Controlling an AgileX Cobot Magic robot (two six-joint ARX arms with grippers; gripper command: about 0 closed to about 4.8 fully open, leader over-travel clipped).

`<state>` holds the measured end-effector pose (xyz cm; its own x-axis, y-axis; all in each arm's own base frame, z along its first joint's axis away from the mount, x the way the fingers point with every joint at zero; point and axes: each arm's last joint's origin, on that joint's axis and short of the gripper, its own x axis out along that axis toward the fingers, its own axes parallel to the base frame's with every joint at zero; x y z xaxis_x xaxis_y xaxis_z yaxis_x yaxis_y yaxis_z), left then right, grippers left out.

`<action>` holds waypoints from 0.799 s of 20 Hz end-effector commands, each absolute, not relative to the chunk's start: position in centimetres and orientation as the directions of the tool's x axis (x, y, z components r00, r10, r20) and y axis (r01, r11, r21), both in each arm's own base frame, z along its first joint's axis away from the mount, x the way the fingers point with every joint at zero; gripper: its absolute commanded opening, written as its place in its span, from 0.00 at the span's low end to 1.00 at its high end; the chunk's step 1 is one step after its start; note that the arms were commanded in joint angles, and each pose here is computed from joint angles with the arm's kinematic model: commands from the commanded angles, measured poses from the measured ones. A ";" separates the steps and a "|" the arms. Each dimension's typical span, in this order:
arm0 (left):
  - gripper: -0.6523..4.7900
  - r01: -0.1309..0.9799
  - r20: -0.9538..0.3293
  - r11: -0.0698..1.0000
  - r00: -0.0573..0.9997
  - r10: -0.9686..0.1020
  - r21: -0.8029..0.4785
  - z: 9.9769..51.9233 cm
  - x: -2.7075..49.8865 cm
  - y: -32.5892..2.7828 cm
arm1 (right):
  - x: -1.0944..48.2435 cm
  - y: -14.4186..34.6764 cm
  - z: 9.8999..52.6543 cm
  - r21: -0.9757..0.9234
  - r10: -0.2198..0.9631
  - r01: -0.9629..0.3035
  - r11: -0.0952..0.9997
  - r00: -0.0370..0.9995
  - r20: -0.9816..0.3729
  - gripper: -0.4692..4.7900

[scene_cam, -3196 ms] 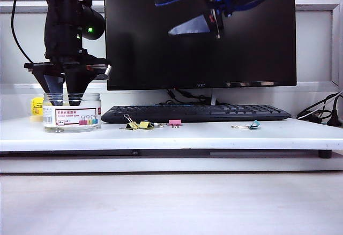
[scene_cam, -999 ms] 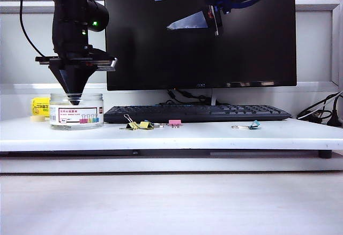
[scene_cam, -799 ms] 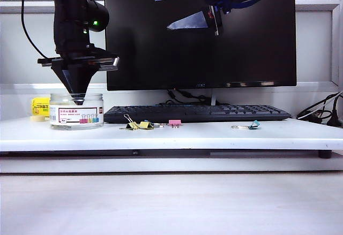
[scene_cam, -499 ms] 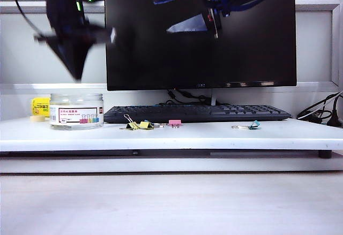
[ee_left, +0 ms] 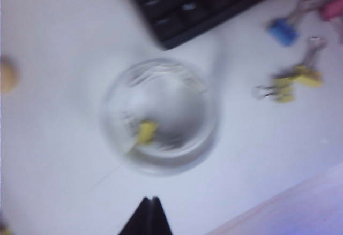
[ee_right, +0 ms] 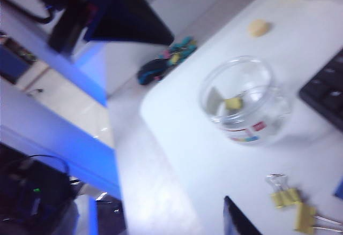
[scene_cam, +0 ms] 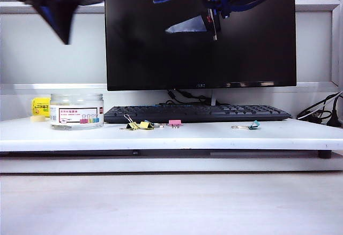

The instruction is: Take the clips out of the round transparent plastic box and place them on the table.

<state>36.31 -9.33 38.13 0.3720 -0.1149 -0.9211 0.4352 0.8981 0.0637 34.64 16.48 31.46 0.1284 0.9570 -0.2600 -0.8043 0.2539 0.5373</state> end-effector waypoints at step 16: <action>0.11 0.463 -0.933 0.885 0.294 -0.208 -0.051 32.1 36.6 -6.5 | 34.0 18.0 32.3 0.578 0.977 -0.799 0.167 0.057 -0.204 0.75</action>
